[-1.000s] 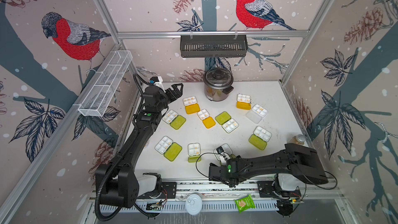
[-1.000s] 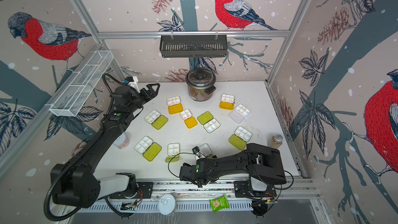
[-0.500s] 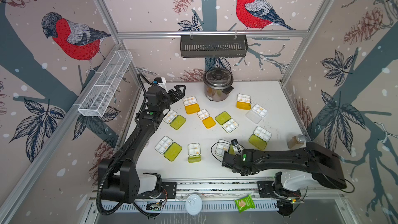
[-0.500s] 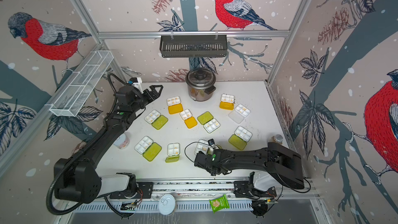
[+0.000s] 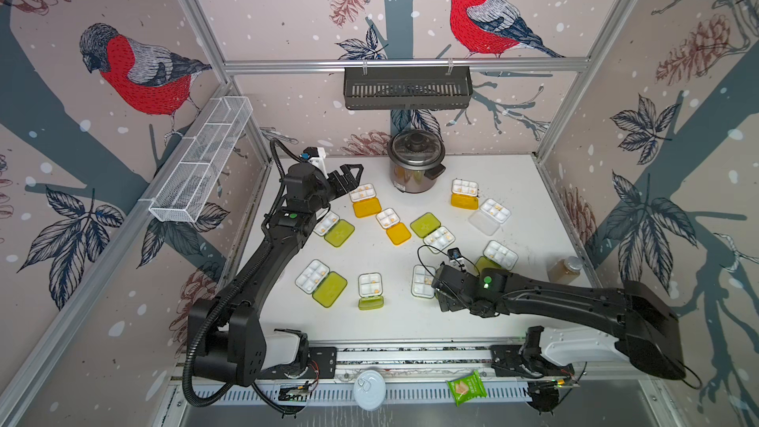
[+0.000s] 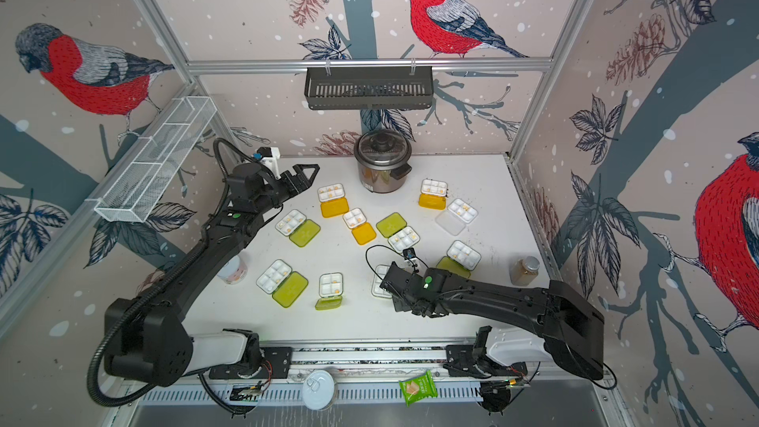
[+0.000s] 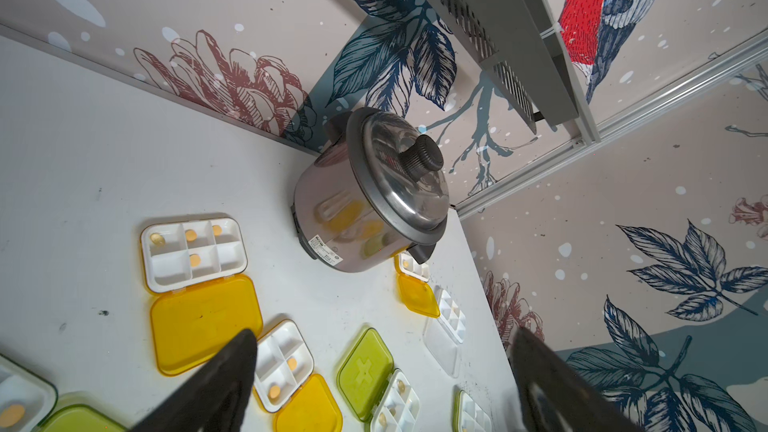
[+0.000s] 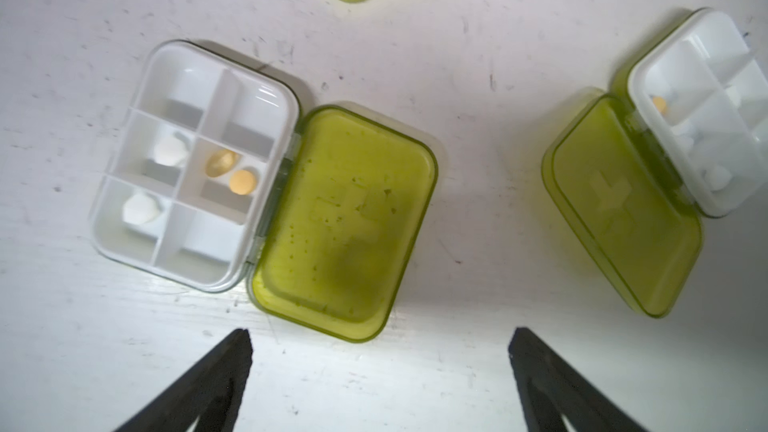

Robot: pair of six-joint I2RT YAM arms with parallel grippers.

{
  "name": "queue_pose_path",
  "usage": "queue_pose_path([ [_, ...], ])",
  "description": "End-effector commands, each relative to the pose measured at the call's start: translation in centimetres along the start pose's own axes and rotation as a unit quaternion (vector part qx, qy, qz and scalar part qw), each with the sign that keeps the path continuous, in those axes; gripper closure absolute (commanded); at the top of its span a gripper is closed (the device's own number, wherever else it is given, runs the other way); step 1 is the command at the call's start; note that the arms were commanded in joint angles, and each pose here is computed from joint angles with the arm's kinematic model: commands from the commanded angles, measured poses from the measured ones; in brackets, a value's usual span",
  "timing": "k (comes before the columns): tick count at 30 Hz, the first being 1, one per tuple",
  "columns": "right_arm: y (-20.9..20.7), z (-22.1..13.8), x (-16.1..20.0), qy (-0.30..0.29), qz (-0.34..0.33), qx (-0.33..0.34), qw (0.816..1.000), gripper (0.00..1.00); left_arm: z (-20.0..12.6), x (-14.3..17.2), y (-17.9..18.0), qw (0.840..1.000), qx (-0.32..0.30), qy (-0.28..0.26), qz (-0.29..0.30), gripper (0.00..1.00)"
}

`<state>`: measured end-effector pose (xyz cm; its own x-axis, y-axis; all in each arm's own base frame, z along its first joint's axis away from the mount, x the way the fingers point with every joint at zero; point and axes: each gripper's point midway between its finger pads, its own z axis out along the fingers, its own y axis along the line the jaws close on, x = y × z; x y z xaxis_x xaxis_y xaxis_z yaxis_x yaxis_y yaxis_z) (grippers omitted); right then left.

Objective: Close pillboxes
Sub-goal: Adjust the pillbox at the center of the board.

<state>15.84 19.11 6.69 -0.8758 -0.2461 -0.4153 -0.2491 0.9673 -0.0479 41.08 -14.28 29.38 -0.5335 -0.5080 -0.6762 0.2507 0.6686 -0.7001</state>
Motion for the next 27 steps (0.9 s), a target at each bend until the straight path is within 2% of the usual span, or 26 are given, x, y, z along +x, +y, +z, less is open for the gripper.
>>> queue_pose_path([
  [1, -0.1, -1.2, -0.8, 0.014, 0.004, 0.001, 1.0, 0.04, -0.2, -0.6, -2.0, 0.999, 0.047, -0.007, 0.0, 0.1],
  [8, -0.1, -2.3, -5.4, -0.029, 0.032, -0.001, 0.999, 0.05, 0.8, 1.9, -2.3, 0.998, 0.056, 0.032, -0.02, 0.15],
  [10, -0.1, -2.5, -6.2, -0.039, 0.039, -0.014, 0.998, 0.1, 1.3, 2.9, -2.6, 0.997, 0.06, 0.048, -0.025, 0.15],
  [14, -1.2, -3.0, -7.1, -0.055, 0.063, -0.004, 0.996, 0.11, 2.3, 5.6, -2.7, 0.995, 0.053, 0.087, -0.024, 0.16],
  [16, -1.4, -3.5, -7.4, -0.056, 0.075, -0.024, 0.995, 0.11, 2.6, 5.5, -3.7, 0.994, 0.054, 0.092, -0.018, 0.18],
  [18, -1.8, -3.8, -7.6, -0.055, 0.088, -0.037, 0.994, 0.11, 3.1, 6.2, -3.0, 0.995, 0.027, 0.099, -0.011, 0.19],
  [21, -2.4, -5.1, -8.4, -0.073, 0.113, -0.063, 0.989, 0.09, 3.9, 7.2, -2.0, 0.992, 0.009, 0.123, -0.032, 0.25],
  [23, -2.4, -6.1, -9.1, -0.095, 0.127, -0.093, 0.983, 0.05, 4.4, 8.1, -2.2, 0.989, 0.023, 0.142, -0.042, 0.27],
  [27, -3.3, -7.9, -9.6, -0.151, 0.169, -0.154, 0.962, 0.07, 5.3, 9.7, -1.3, 0.987, 0.007, 0.16, -0.03, 0.27],
])
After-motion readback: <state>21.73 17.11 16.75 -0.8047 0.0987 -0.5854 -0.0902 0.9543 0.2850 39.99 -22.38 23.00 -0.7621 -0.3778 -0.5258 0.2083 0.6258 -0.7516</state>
